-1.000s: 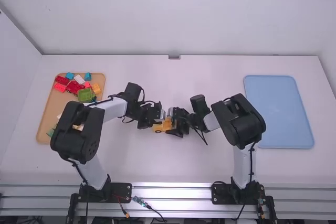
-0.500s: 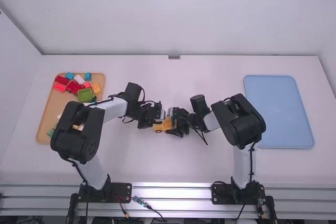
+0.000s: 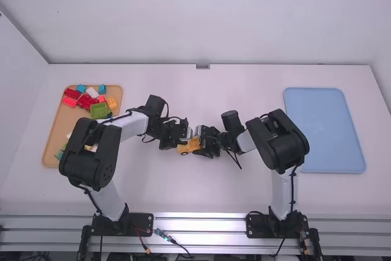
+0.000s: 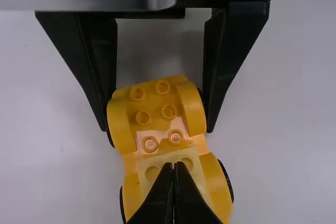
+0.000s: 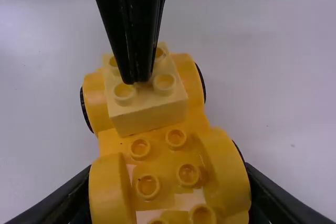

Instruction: Assemble lego blocks to make yellow taxi

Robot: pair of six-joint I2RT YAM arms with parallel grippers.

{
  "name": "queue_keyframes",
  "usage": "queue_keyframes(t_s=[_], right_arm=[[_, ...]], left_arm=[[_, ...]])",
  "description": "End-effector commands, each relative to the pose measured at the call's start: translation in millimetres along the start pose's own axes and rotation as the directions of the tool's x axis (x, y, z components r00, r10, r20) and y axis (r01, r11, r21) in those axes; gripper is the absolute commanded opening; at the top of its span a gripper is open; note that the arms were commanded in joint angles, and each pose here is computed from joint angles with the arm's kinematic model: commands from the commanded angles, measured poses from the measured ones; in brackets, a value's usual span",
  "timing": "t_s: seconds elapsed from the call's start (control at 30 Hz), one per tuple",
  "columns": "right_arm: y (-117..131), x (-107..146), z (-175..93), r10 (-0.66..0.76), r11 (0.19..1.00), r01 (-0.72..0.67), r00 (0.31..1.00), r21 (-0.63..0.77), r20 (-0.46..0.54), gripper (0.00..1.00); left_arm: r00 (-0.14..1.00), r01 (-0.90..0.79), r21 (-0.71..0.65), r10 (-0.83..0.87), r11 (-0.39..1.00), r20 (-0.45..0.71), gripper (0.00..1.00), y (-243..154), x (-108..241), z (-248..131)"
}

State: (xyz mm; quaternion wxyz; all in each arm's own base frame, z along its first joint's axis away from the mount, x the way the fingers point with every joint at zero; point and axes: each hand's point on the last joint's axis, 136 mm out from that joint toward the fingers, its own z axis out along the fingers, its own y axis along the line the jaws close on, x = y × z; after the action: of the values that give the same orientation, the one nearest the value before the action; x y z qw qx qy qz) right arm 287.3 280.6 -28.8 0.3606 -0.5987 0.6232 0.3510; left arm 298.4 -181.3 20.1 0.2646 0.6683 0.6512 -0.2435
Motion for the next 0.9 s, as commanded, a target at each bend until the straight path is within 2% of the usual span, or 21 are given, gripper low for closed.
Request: queue_keyframes(t_s=[0.0, 0.03, 0.07, 0.1, 0.2, 0.27, 0.33, 0.5, 0.6, 0.7, 0.73, 0.83, 0.87], right_arm=[[-5.6, 1.7, 1.3, 0.01, 1.0, -0.01, 1.0, 0.011, -0.008, 0.63], [-5.7, 1.8, 1.3, 0.01, 1.0, -0.01, 1.0, 0.012, -0.008, 0.63], [-5.6, 1.7, 1.3, 0.01, 1.0, -0.01, 1.0, 0.011, -0.008, 0.63], [-5.6, 1.7, 1.3, 0.01, 1.0, -0.01, 1.0, 0.011, -0.008, 0.63], [-5.7, 1.8, 1.3, 0.01, 1.0, -0.01, 1.0, 0.012, -0.008, 0.63], [-5.6, 1.8, 1.3, 0.011, 1.0, -0.011, 1.0, 0.012, -0.008, 0.63], [-5.6, 1.8, 1.3, 0.011, 1.0, -0.011, 1.0, 0.012, -0.008, 0.63], [-5.6, 1.8, 1.3, 0.011, 1.0, -0.011, 1.0, 0.011, -0.008, 0.63], [-5.6, 1.9, 1.3, 0.011, 1.0, -0.011, 1.0, 0.011, -0.008, 0.63], [-5.6, 1.8, 1.3, 0.011, 1.0, -0.011, 1.0, 0.012, -0.008, 0.63], [-5.5, 1.8, 1.4, 0.01, 1.0, -0.01, 1.0, 0.011, -0.008, 0.64], [-5.5, 1.8, 1.4, 0.01, 1.0, -0.01, 1.0, 0.011, -0.008, 0.66], [-5.2, 2.1, 1.2, 0.011, 1.0, -0.011, 1.0, 0.011, -0.009, 0.72]], left_arm=[[0.998, 0.019, 0.036, -0.017, 0.999, -0.053, 0.02, -10.7, 15.4, 9.5], [0.998, 0.018, 0.035, -0.016, 0.999, -0.053, 0.03, -10.2, 15.2, 9.5], [0.998, 0.017, 0.033, -0.015, 0.999, -0.053, 0.1, -9.3, 14.9, 9.1], [0.998, 0.017, 0.032, -0.015, 0.999, -0.053, 0.12, -9.1, 14.8, 9.0], [0.999, 0.013, 0.028, -0.012, 1.0, -0.051, 0.32, -5.2, 11.6, 7.0], [0.999, 0.011, 0.026, -0.01, 1.0, -0.051, 0.37, -3.4, 10.4, 6.1], [0.999, 0.014, 0.029, -0.013, 0.999, -0.051, 0.49, -1.7, 7.8, 3.9], [0.998, 0.026, 0.042, -0.023, 0.999, -0.054, 0.57, 2.1, -1.7, -5.5], [0.998, 0.031, 0.048, -0.028, 0.998, -0.056, 0.66, 4.8, -13.2, -17.6], [0.998, 0.029, 0.045, -0.026, 0.999, -0.055, 0.85, 7.1, -25.3, -30.6], [0.998, 0.029, 0.036, -0.027, 0.999, -0.054, 0.98, 8.7, -28.6, -37.2], [0.998, 0.04, 0.016, -0.039, 0.999, -0.039, 0.99, 13.6, -34.1, -51.2], [0.999, 0.048, 0.001, -0.048, 0.999, -0.016, 0.99, 17.4, -36.4, -58.4]])
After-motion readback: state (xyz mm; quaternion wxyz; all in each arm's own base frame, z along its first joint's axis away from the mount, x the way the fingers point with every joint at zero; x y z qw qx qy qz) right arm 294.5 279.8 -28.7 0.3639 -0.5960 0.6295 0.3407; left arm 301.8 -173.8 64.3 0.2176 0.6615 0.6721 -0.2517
